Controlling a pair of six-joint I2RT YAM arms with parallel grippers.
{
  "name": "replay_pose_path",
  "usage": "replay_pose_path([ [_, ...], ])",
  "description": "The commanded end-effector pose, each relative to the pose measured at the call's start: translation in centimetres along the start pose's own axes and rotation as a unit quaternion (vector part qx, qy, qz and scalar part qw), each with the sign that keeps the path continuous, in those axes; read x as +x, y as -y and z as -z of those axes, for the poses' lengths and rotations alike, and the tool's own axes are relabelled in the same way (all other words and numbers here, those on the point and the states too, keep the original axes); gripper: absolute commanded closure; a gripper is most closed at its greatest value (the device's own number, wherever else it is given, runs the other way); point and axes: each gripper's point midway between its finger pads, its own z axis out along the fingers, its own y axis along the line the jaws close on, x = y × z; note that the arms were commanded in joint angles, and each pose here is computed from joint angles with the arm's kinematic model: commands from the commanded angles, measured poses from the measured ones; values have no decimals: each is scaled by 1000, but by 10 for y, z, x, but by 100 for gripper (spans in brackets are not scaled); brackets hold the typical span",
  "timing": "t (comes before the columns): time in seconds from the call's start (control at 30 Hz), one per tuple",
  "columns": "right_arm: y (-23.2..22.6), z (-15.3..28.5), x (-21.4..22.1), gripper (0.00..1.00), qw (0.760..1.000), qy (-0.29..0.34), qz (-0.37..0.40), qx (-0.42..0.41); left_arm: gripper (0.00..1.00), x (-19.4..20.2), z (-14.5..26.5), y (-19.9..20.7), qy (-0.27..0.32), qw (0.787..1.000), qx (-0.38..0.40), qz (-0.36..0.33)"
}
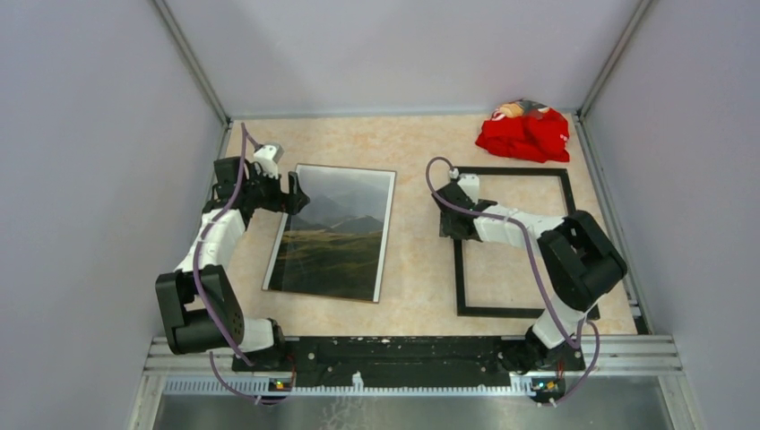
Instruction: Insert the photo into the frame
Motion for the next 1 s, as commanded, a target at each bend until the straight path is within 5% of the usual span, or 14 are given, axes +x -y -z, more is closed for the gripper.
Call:
replay_pose_path([
  [0.0, -14, -6, 0, 48, 1000, 12, -14, -9, 1, -18, 10, 8, 16, 1000, 13, -17],
  [0.3, -27, -9, 6, 100, 999, -5, -26, -24, 1, -28, 18, 24, 14, 999, 46, -17],
  [0.6, -76, 92, -71, 100, 983, 39, -74, -164, 1, -13, 14, 40, -10, 997, 75, -3],
  [0.97, -110, 250, -151, 100, 898, 74, -178, -397, 1, -17, 11, 68, -13, 995, 86, -39],
])
